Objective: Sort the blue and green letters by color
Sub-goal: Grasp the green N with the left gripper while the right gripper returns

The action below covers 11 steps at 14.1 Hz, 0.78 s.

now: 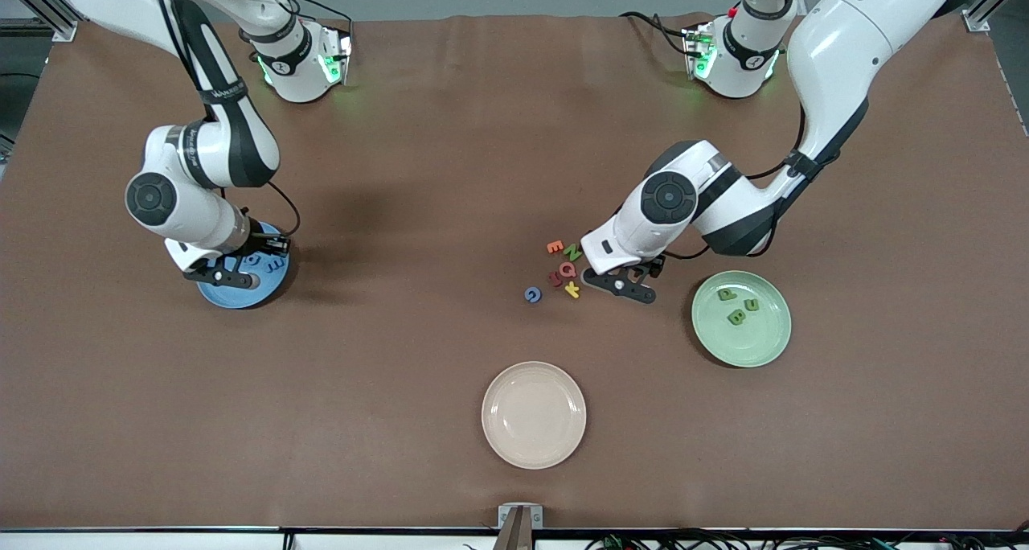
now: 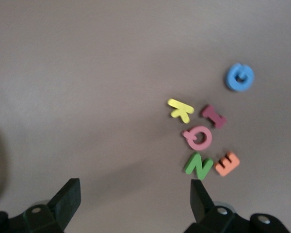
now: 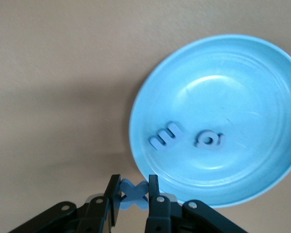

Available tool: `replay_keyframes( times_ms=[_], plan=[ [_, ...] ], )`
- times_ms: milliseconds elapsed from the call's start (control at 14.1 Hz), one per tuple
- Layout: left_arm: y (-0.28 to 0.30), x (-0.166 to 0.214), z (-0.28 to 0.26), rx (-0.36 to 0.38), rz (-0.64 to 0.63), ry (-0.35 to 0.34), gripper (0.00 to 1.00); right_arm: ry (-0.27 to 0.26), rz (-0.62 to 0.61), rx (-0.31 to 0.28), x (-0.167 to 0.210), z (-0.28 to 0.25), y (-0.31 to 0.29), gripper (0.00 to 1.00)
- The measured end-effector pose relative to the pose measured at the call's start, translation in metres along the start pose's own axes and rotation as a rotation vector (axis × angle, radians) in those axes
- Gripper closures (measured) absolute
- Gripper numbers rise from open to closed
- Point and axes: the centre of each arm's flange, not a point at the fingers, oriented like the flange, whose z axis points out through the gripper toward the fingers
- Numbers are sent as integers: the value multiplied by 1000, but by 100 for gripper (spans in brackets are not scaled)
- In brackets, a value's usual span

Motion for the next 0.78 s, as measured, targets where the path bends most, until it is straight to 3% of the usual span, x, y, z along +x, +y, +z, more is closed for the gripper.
replay_keyframes(
  times_ms=[285, 783],
  plan=[
    [25, 6, 8, -20, 118, 78, 0, 2, -37, 18, -12, 10, 52, 73],
    [49, 2, 51, 5, 198, 71, 3, 35, -50, 20, -28, 35, 66, 73]
  ],
)
